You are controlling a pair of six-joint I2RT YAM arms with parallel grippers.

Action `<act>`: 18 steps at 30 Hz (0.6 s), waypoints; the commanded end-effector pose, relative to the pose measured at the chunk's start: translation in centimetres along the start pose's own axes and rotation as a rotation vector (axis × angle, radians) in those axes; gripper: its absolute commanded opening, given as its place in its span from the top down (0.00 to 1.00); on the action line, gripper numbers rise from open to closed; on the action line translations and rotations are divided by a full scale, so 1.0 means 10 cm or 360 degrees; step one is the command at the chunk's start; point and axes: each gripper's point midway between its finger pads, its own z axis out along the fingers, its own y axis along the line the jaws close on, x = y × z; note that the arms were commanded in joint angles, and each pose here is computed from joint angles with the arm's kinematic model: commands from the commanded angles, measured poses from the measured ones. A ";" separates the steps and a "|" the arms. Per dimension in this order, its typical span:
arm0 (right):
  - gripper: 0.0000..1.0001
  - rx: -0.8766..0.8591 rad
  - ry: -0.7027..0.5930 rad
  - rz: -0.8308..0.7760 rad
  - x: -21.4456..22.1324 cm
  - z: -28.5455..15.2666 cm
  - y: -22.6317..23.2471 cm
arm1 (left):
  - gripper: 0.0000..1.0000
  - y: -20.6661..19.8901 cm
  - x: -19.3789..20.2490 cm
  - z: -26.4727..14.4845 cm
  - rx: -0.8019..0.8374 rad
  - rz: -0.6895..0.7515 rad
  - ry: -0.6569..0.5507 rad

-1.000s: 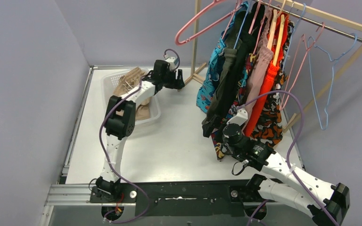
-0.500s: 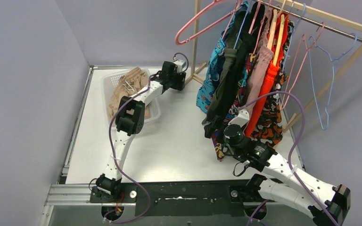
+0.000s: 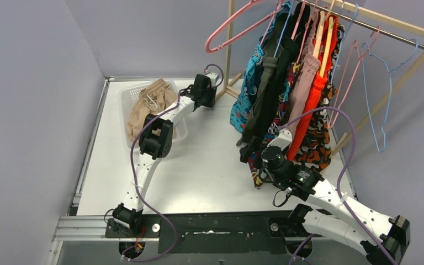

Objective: Remove the shorts from the hanger
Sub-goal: Move the clothes rod to the corner of the board.

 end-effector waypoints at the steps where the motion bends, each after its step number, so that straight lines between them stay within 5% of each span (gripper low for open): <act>1: 0.02 -0.0023 -0.0083 0.0098 -0.20 -0.03 0.11 | 1.00 0.57 0.21 -0.06 -0.0326 -0.0341 0.0094; 18: 0.02 -0.0058 -0.0082 0.0095 -0.19 -0.05 0.13 | 1.00 1.29 0.57 -0.89 -0.0742 -0.0960 -0.0008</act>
